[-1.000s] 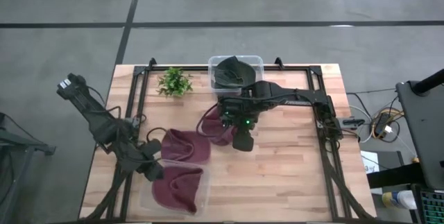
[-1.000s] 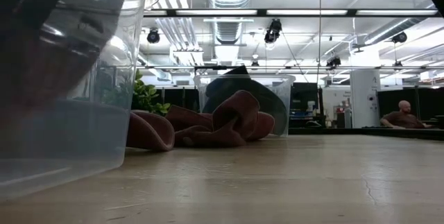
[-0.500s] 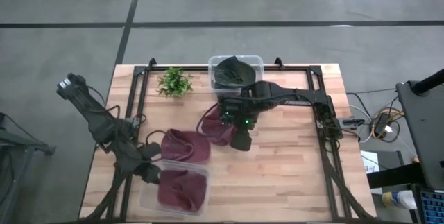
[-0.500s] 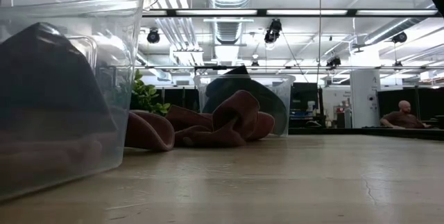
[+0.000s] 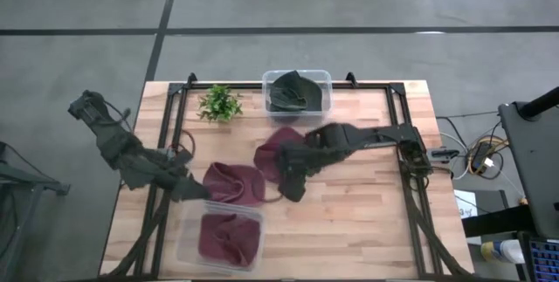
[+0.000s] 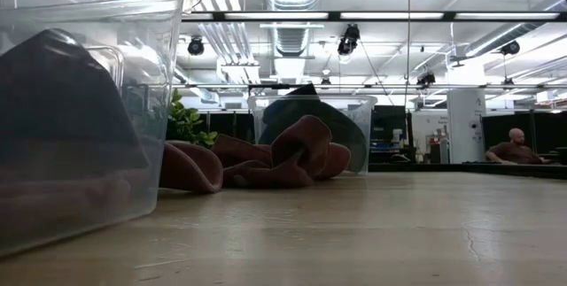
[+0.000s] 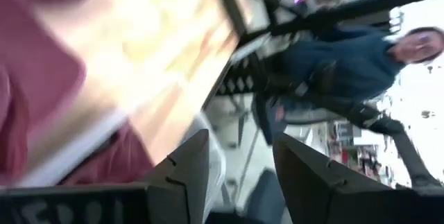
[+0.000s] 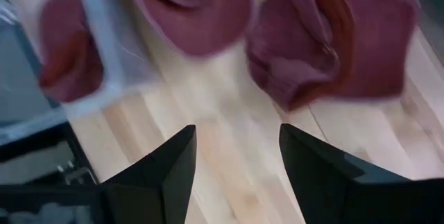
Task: Pick & Place hat
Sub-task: Put the top red cap into the bottom transparent bin
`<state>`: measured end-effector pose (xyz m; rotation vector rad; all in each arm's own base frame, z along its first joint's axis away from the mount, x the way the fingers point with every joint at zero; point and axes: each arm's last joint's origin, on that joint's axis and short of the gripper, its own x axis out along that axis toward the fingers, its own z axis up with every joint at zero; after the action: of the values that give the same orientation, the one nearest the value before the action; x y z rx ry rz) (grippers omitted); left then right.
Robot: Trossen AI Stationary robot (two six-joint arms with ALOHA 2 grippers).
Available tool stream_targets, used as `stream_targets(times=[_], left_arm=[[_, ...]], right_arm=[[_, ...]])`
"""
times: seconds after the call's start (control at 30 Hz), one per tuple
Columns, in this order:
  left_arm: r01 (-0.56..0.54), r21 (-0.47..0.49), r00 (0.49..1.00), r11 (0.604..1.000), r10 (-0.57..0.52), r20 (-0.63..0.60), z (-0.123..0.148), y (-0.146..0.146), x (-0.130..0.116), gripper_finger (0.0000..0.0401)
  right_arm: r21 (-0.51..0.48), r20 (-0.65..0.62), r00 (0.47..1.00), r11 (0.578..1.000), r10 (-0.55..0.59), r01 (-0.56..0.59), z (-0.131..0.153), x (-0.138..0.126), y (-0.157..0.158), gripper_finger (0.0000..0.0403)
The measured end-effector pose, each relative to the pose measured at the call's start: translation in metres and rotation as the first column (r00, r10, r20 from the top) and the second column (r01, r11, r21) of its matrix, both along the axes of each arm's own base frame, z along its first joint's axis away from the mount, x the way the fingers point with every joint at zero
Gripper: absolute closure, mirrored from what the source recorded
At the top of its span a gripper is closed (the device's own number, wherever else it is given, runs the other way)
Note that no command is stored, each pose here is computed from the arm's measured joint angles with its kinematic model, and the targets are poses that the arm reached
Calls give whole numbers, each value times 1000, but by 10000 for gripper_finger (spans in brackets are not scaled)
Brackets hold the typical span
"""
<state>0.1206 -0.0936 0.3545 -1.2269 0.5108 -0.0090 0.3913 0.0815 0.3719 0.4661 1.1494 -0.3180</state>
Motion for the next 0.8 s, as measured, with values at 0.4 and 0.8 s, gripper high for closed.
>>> stream_targets(times=[0.4, 0.8], left_arm=[[-93, 136, 978, 986, 64, 201, 29, 24, -20, 250], [-103, 147, 971, 984, 68, 227, 31, 29, -26, 250]], right_arm=[[-65, 86, 966, 966, -245, 250, -55, 7, 56, 202], [152, 334, 907, 965, -255, 215, -124, 23, 99, 202]])
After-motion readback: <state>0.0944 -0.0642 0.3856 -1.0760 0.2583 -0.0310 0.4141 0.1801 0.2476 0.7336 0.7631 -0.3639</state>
